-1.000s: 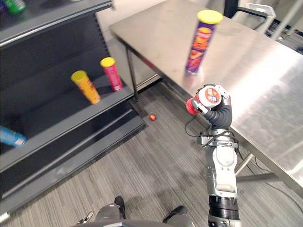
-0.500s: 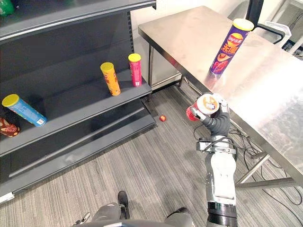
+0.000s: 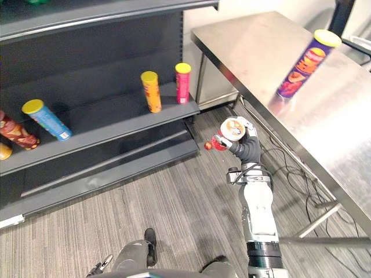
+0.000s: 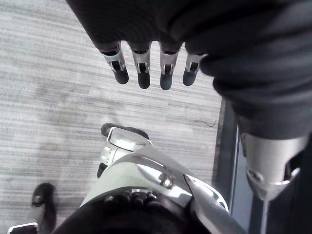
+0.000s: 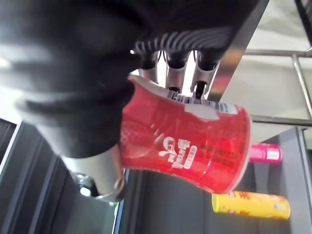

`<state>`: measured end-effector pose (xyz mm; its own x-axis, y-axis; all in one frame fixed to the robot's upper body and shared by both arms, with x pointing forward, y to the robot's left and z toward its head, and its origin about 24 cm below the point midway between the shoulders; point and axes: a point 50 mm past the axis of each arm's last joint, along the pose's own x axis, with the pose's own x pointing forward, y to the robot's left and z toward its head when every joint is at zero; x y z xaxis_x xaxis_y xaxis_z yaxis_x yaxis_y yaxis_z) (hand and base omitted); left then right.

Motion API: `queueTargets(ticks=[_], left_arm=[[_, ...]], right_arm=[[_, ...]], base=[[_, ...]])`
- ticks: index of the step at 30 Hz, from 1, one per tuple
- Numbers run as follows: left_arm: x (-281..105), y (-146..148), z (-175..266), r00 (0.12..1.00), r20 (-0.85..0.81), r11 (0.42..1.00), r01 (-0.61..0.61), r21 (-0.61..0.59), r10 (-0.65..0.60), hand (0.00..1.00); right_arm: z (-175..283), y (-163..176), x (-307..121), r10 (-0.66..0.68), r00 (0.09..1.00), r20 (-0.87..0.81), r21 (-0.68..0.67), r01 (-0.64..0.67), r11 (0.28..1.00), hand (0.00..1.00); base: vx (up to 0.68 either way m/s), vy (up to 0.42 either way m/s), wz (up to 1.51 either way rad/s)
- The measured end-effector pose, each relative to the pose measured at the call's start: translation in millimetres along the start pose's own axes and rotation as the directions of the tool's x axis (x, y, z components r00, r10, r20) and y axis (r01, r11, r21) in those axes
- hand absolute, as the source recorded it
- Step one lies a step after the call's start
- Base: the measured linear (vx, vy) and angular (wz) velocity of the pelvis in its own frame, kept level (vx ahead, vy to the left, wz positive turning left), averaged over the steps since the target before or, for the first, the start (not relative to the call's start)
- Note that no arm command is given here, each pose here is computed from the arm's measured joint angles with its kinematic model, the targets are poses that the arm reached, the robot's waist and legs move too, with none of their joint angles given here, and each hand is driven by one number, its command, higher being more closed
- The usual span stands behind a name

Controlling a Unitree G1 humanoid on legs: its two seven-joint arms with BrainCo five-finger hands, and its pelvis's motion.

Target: Put the gum and the chips on the shelf.

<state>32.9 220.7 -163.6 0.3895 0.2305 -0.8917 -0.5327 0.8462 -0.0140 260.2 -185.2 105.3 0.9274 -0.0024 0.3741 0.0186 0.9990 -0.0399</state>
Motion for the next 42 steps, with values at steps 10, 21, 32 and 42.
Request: queueTargets(ticks=[10,21,32,42], left_arm=[[1.8,10.4,4.9,0.999,-0.013,0.996,-0.035,0.080,0.036,0.00],[3.1,2.1,0.6,0.999,-0.026,0.999,-0.042,-0.006,0.042,0.00],[3.8,0.7,3.7,0.998,-0.014,0.998,-0.053,0.043,0.054,0.00],[5.0,-5.3,5.7,1.000,-0.021,0.975,0.001,0.221,0.004,0.00]], right_arm=[[-4.3,22.3,-10.2,0.115,0.993,-0.023,0.037,-0.114,0.993,1.00],[-1.2,20.9,-9.9,0.124,0.992,-0.007,0.077,-0.123,0.989,1.00],[-19.8,29.2,-16.3,0.118,0.989,-0.089,0.116,-0.107,0.987,1.00],[16.3,43.6,36.1,0.205,0.975,0.086,0.058,-0.210,0.976,1.00]], base=[[0.07,0.000,1.07],[0.12,-0.265,0.91],[0.07,0.029,-0.12],[-0.04,0.016,-0.14]])
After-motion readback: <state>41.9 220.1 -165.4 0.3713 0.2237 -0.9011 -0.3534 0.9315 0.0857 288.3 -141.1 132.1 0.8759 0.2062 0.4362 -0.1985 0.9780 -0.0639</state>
